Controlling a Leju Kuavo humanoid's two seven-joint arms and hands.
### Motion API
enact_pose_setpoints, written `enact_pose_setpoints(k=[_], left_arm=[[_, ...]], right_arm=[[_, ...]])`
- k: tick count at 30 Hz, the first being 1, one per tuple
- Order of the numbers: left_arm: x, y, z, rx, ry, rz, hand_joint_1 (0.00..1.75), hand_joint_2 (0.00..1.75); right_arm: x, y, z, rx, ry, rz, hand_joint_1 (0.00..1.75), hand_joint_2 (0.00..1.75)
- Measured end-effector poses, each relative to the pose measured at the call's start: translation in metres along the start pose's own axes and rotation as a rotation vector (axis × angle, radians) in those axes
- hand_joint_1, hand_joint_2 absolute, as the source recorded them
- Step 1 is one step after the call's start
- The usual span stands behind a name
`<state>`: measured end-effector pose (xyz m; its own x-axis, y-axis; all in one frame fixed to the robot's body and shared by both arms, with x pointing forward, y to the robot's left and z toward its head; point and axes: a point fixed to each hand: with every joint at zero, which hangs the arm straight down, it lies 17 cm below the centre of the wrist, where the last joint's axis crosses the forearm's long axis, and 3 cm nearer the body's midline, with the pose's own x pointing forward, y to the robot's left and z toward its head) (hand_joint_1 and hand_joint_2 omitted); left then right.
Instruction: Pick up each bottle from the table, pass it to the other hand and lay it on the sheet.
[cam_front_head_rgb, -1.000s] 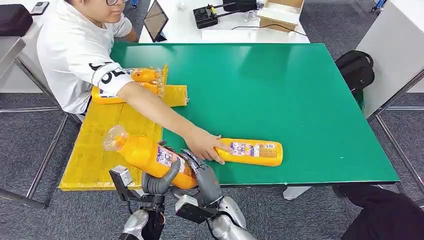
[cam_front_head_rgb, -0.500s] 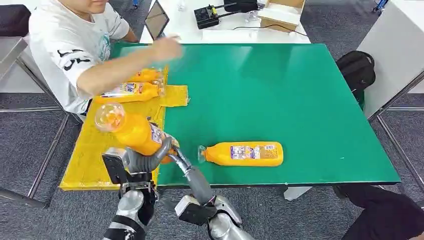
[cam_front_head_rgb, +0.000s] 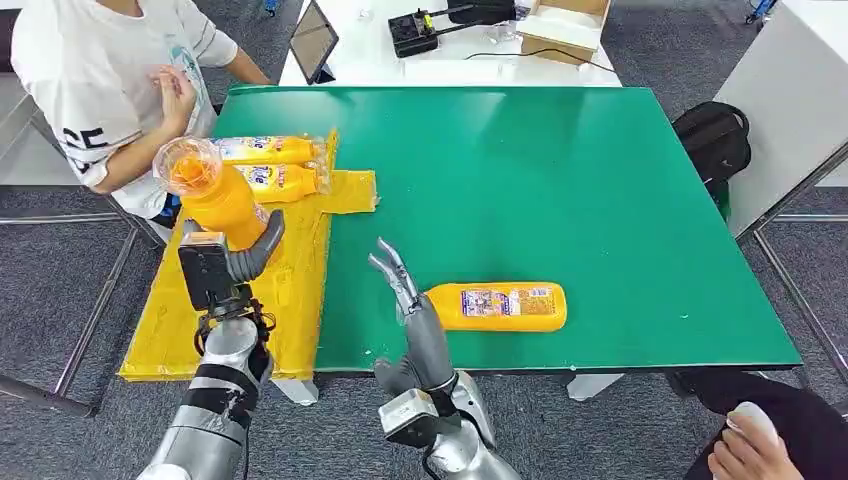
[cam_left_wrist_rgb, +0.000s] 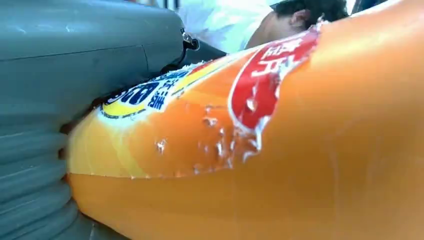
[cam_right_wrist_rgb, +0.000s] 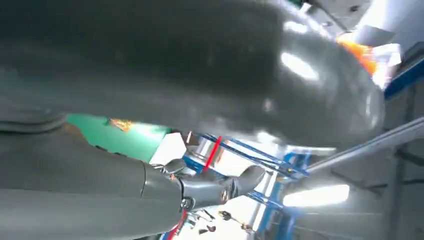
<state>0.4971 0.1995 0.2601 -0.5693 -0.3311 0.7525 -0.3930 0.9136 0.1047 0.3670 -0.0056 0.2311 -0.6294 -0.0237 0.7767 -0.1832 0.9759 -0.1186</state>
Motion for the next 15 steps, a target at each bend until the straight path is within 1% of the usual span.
enact_pose_setpoints(k=[3, 5, 6, 7, 9, 12, 15], left_arm=[[-0.006, -0.002, -0.006, -0.015, -0.027, -0.122, 1.75, 1.75], [-0.025, -0.016, -0.005, -0.116, -0.032, -0.283, 1.75, 1.75], [-0.031, -0.024, -0.004, -0.182, -0.061, -0.383, 1.75, 1.75], [-0.038, -0.032, -0.001, -0.266, -0.111, -0.518, 1.75, 1.75], [-0.058, -0.034, 0.001, -0.366, -0.147, -0.728, 1.75, 1.75], [-0.088, -0.022, 0.001, -0.427, -0.11, -0.911, 1.75, 1.75], [-0.115, -0.013, 0.006, -0.483, -0.065, -1.026, 1.75, 1.75]], right_arm=[[0.007, -0.013, -0.005, -0.059, -0.01, -0.007, 0.0, 0.0], [0.012, -0.019, -0.009, -0.085, -0.02, -0.02, 0.0, 0.0], [0.014, -0.021, -0.009, -0.093, -0.022, -0.027, 0.0, 0.0], [0.015, -0.023, -0.01, -0.101, -0.025, -0.033, 0.0, 0.0], [0.019, -0.026, -0.012, -0.116, -0.032, -0.04, 0.0, 0.0], [0.026, -0.039, -0.016, -0.173, -0.05, -0.019, 0.0, 0.0], [0.033, -0.055, -0.02, -0.241, -0.063, -0.005, 0.0, 0.0]])
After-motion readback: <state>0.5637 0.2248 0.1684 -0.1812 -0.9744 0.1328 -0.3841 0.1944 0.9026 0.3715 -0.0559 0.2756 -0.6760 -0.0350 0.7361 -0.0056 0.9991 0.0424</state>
